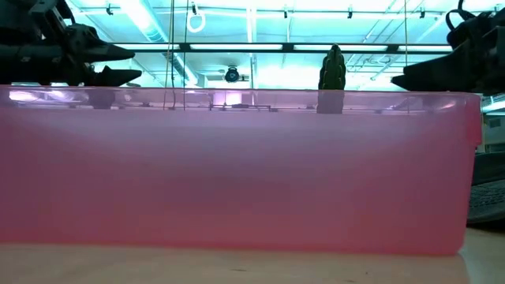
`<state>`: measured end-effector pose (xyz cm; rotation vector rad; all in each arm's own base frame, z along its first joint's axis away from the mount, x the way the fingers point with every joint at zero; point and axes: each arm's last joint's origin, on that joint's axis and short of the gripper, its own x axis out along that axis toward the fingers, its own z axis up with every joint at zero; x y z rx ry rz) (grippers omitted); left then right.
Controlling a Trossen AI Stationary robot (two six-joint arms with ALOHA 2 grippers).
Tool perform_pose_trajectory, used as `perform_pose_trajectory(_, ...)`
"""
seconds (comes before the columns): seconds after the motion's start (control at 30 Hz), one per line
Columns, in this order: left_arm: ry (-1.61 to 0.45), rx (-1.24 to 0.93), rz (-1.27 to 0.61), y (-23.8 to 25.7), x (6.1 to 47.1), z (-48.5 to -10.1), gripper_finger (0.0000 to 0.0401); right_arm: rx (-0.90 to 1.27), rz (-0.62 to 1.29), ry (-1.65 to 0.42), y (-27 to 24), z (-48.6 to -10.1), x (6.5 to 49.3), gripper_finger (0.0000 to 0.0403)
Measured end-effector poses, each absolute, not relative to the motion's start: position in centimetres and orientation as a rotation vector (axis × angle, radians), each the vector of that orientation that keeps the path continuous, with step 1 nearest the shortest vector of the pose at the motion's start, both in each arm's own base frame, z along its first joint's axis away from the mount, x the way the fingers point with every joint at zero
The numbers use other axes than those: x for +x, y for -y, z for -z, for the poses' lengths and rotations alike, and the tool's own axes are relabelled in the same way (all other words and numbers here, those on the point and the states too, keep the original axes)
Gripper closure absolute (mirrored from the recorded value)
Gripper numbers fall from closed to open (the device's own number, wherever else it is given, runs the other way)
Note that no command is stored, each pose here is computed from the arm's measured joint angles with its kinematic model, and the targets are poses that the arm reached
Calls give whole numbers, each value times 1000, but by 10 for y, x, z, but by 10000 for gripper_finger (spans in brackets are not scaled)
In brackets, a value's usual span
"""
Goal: Pick & Place hat
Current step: Put the blue cap into the blue pin
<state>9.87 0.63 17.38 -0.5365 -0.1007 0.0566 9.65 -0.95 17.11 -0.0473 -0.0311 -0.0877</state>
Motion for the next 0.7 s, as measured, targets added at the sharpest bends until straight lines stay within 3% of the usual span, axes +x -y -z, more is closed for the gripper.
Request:
perform_pose_trajectory(0.33,248,-521,119,-2,96,-192,236,-115,89,28,10,-171,96,204)
perform_pose_trajectory(0.7,527,-510,493,20,78,-222,236,-115,89,28,10,-171,96,204)
